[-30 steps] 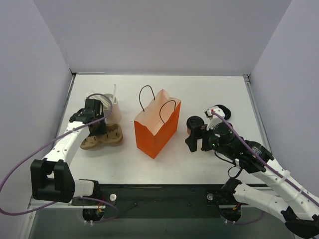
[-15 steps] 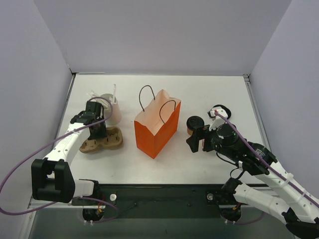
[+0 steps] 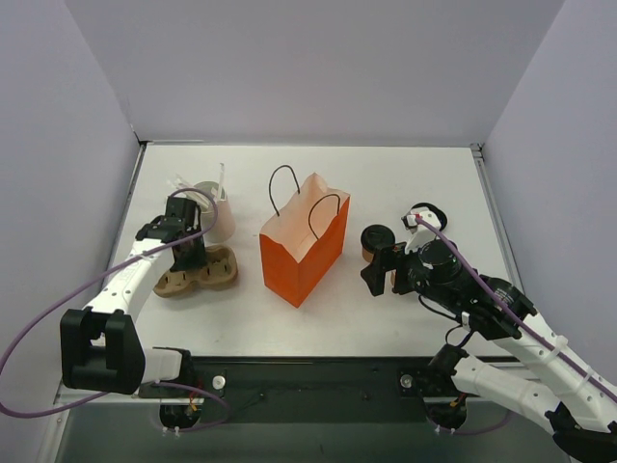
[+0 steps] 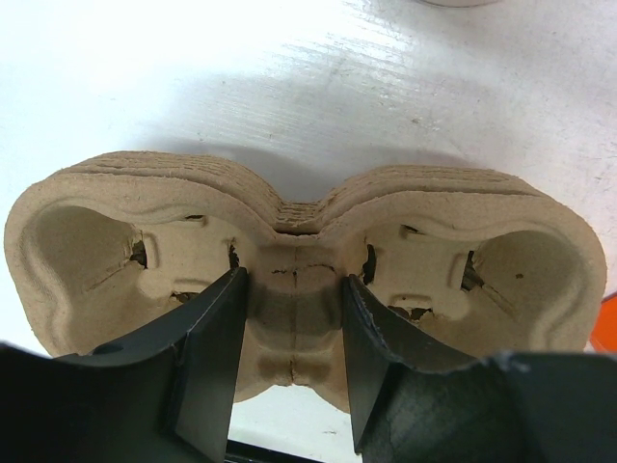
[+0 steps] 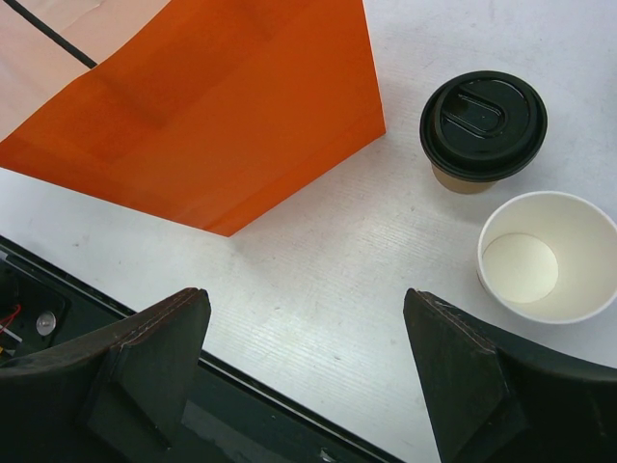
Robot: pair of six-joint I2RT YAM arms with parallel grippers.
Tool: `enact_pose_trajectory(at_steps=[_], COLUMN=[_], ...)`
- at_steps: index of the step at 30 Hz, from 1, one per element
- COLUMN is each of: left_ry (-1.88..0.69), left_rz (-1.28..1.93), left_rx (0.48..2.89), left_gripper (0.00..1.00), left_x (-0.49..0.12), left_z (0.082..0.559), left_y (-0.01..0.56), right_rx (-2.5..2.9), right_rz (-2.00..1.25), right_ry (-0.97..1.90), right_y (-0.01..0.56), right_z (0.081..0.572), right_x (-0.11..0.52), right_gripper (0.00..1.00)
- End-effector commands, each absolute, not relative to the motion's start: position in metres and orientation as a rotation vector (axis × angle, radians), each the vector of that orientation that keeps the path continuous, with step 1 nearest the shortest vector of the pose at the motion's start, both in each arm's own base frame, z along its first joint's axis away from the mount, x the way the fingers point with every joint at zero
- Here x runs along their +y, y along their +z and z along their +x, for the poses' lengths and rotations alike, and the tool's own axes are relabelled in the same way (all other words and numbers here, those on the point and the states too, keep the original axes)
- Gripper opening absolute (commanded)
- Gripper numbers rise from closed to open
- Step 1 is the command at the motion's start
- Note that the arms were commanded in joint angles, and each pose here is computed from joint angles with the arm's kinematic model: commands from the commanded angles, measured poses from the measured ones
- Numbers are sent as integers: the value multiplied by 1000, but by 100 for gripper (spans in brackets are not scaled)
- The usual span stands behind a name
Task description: Pack the takeout coffee
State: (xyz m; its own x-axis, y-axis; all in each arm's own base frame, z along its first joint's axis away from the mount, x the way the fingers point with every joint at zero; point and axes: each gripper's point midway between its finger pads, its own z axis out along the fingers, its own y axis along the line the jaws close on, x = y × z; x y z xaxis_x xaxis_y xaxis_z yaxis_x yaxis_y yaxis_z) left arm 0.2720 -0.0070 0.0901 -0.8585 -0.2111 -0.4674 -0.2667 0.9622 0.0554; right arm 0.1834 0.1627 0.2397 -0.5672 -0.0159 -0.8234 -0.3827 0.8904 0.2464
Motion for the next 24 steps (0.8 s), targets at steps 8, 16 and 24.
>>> enact_pose_trajectory(at_steps=[8, 16, 24], left_ry=[130, 116, 104], left_rz=[-361, -348, -335], left_rx=[2569, 2584, 2582], left_gripper=[52, 52, 47], left_x=[-7, -10, -11], left_z=[281, 279, 279], left_y=[104, 98, 97], right_rx=[2133, 2130, 2133], right_rz=[-280, -284, -288], right_ry=[506, 507, 510], right_y=[239, 241, 241], right_z=[183, 183, 184], right_x=[163, 164, 166], right_gripper=[85, 85, 85])
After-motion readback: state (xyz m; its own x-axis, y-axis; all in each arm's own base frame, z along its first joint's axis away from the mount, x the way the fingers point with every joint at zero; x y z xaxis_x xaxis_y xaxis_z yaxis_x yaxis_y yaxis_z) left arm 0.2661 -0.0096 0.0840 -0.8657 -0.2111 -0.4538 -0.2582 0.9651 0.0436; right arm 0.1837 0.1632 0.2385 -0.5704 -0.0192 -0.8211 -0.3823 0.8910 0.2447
